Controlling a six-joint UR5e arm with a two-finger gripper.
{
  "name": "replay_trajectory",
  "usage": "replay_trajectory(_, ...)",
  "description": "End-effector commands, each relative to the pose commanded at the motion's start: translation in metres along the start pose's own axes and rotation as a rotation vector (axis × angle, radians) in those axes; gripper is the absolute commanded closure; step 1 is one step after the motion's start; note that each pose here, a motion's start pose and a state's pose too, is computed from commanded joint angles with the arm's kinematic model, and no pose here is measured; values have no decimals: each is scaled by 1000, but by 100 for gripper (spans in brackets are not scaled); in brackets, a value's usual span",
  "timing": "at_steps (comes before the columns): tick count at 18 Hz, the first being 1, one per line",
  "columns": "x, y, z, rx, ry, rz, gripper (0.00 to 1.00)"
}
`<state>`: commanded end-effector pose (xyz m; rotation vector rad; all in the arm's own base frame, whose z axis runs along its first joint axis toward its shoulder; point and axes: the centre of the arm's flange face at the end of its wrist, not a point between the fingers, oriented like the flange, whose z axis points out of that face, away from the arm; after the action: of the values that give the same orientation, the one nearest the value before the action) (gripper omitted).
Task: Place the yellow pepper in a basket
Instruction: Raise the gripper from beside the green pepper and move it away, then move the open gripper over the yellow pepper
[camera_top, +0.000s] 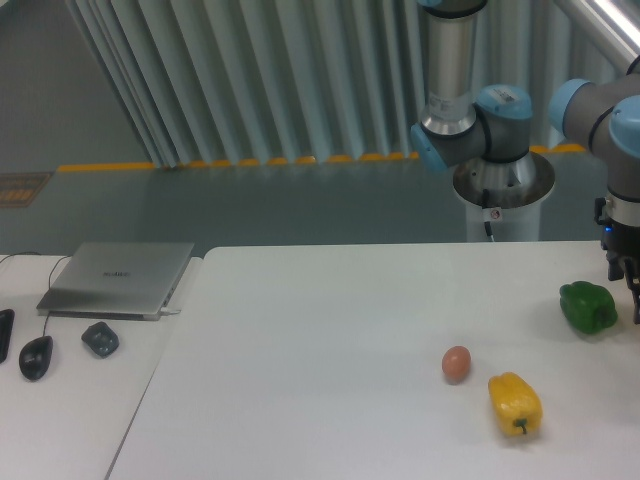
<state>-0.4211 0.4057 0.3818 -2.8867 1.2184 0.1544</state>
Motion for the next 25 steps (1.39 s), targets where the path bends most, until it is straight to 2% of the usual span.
replay_trajectory(6, 0, -2, 2, 7, 3, -3, 0)
replay_trajectory(11, -6, -23, 10, 15, 8, -351, 0)
replay_trajectory(15, -8, -50, 13, 21, 5, -514, 0)
replay_trajectory(18, -13, -75, 8, 34, -51, -643, 0)
replay_trajectory(19, -15, -87, 12, 40, -49, -691, 0)
replay_trajectory(20, -15, -96, 15, 43, -47, -729, 0)
replay_trajectory(25, -17, -131, 23, 56, -61, -807, 0)
